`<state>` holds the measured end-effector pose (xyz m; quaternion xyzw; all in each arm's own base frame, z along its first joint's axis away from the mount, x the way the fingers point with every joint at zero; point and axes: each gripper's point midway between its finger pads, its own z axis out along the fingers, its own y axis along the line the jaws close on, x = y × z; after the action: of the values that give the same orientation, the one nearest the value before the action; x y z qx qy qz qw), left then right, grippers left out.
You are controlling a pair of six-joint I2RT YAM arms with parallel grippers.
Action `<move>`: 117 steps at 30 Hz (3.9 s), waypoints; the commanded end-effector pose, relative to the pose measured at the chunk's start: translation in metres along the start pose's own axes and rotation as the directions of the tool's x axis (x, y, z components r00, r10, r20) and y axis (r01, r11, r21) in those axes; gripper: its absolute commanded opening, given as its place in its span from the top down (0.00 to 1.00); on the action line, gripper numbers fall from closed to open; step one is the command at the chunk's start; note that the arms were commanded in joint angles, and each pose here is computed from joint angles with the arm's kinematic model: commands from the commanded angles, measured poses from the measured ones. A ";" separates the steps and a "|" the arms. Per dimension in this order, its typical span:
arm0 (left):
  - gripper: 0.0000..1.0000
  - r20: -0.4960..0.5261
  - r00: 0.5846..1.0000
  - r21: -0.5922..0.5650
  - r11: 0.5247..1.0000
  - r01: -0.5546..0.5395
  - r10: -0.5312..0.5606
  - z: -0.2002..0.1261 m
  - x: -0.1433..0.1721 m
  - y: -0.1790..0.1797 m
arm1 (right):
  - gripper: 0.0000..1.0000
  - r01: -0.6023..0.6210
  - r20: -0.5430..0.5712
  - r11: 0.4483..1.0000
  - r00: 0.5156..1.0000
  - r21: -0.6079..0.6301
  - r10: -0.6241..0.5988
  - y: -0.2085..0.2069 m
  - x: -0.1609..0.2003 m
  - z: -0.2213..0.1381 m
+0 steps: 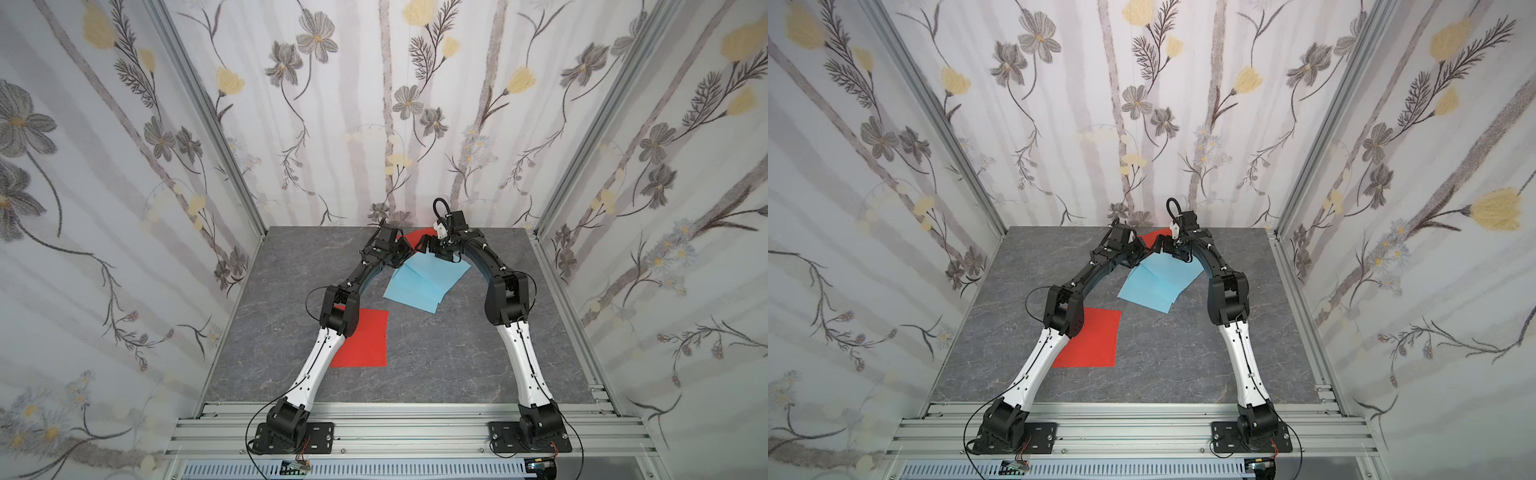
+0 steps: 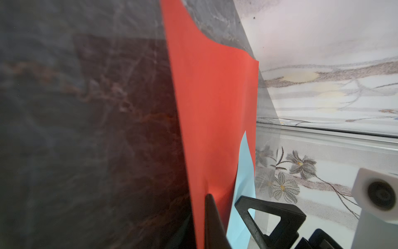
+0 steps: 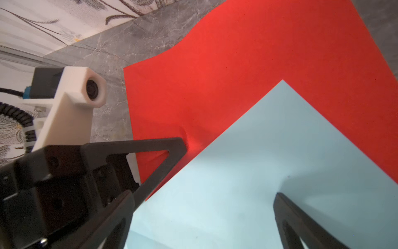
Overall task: Sort the scattered colored papers by color
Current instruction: Pick up the colored paper from the center of the board, then place the colored paper.
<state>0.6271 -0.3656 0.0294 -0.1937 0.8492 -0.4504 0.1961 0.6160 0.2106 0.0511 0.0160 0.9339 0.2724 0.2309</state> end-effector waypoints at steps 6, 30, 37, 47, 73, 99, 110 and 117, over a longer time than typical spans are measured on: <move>0.86 -0.047 0.994 -0.039 0.994 -0.100 0.099 -0.030 0.005 -0.027 | 0.00 0.016 -0.044 1.000 0.999 -0.023 -0.017 0.012 0.008 -0.020; 1.00 -0.009 0.998 0.246 0.967 -0.061 0.065 -0.039 -0.017 -0.078 | 0.00 0.021 -0.019 0.998 1.000 -0.054 -0.022 0.018 -0.004 -0.038; 1.00 -0.023 0.994 0.267 0.959 -0.098 0.108 -0.055 -0.024 -0.089 | 0.00 0.039 0.032 0.994 0.999 -0.104 -0.036 0.035 -0.024 -0.068; 1.00 -0.107 0.976 0.265 0.951 -0.158 0.192 -0.101 -0.019 -0.110 | 0.00 0.054 0.065 0.991 0.997 -0.119 -0.046 0.049 -0.032 -0.094; 1.00 -0.293 0.955 0.064 0.997 -0.036 0.053 -0.378 0.155 -0.005 | 0.00 0.065 0.004 0.995 0.998 -0.073 -0.065 0.053 0.007 -0.120; 1.00 -0.481 0.854 0.006 0.975 -0.222 0.198 -0.392 0.193 0.026 | 0.00 0.075 -0.024 0.993 0.997 -0.087 -0.077 0.066 0.024 -0.108; 1.00 -0.532 0.830 -0.012 0.978 -0.207 0.169 -0.374 0.197 0.046 | 0.00 0.053 -0.033 0.994 0.998 -0.098 -0.056 0.068 0.027 -0.098; 1.00 -0.535 0.824 -0.044 0.968 -0.248 0.187 -0.369 0.193 0.058 | 0.00 0.049 -0.036 0.993 0.998 -0.105 -0.053 0.072 0.029 -0.093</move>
<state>0.2640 -0.1813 0.1433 0.0056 0.9051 -0.4247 -0.0191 0.5361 0.2249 0.1393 -0.0245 0.9297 0.3042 0.2063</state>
